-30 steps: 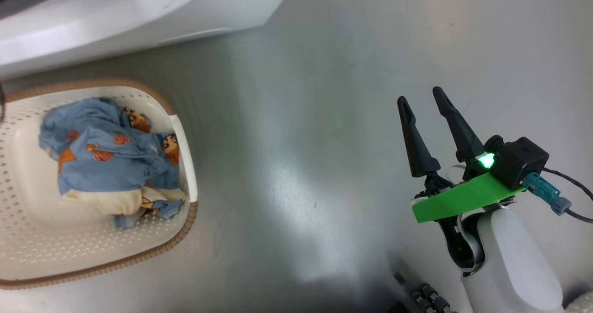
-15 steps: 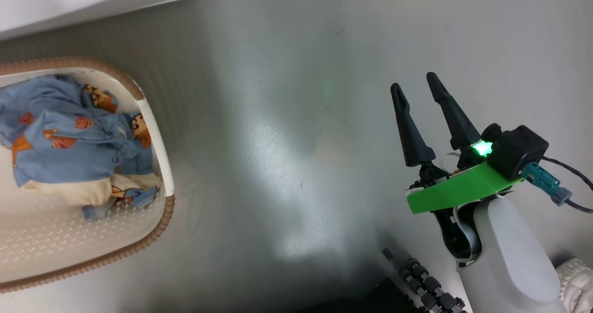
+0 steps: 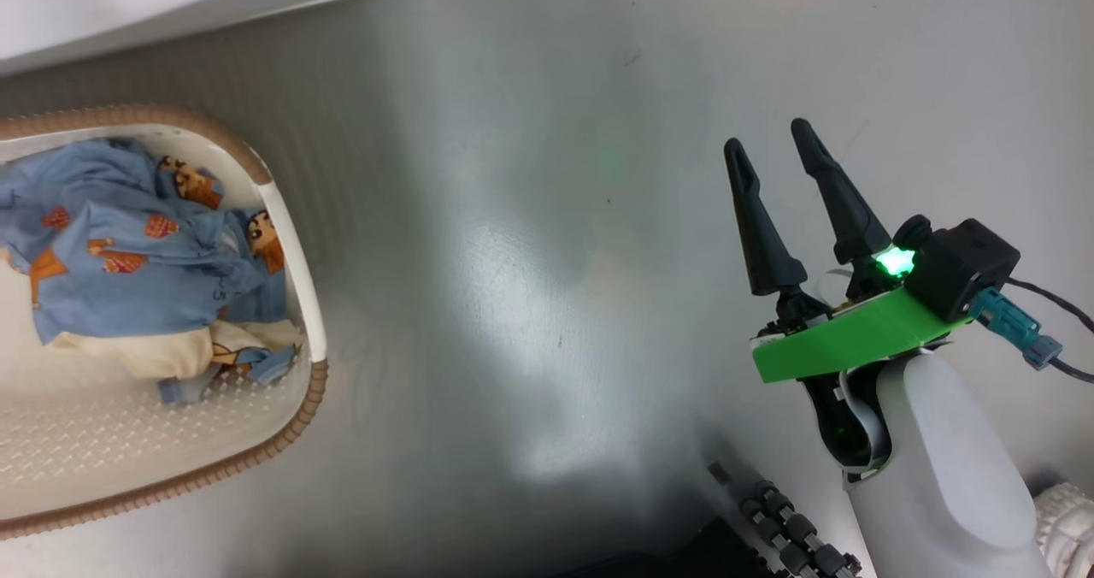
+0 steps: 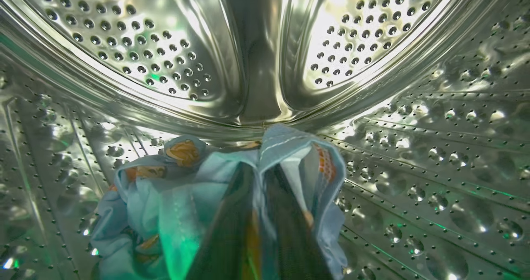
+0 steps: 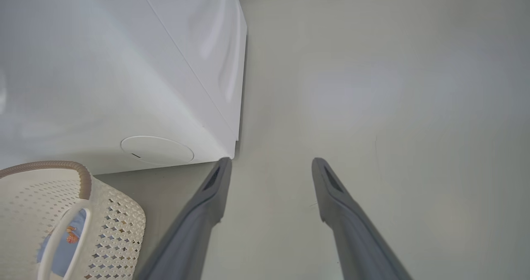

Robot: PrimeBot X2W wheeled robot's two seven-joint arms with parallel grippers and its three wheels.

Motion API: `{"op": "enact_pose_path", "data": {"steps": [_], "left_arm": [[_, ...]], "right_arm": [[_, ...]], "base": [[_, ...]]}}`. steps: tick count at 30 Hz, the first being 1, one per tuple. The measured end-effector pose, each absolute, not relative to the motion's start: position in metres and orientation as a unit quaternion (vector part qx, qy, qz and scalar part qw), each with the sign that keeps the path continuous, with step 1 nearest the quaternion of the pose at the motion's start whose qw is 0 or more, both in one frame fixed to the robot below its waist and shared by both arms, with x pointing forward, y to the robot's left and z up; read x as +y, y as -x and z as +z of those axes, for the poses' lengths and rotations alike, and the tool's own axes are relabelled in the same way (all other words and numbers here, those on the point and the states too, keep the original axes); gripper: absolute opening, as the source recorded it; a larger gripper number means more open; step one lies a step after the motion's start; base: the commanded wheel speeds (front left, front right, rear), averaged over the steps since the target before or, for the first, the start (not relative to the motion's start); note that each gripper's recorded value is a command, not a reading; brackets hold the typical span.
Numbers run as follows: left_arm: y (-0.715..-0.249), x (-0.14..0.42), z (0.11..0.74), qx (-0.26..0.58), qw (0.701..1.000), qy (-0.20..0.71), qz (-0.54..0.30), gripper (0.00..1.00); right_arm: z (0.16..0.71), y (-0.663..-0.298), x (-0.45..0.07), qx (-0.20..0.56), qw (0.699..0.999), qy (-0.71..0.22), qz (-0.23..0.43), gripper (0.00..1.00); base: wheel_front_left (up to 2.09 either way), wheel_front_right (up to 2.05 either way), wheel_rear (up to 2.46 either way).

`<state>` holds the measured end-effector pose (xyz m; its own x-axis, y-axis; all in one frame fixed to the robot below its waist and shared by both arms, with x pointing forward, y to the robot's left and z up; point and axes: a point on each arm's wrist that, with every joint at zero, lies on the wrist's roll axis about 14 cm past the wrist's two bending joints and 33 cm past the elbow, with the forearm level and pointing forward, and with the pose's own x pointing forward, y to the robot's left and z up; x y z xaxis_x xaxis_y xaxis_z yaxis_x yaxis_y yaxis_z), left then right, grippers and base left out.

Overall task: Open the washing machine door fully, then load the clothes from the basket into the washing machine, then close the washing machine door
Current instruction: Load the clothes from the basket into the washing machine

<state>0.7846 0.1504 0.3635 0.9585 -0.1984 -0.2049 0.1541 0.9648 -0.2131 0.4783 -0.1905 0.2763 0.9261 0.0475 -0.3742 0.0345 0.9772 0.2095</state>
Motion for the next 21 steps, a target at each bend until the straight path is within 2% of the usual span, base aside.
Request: {"op": "enact_pose_path", "data": {"steps": [21], "left_arm": [[-0.729,0.144,0.412,0.049,0.990,0.105,-0.086,1.00]], "right_arm": [[0.334,-0.492,-0.177,0.130,0.985,-0.106,0.025,1.00]], "base": [[0.00,0.00,0.00]]}}
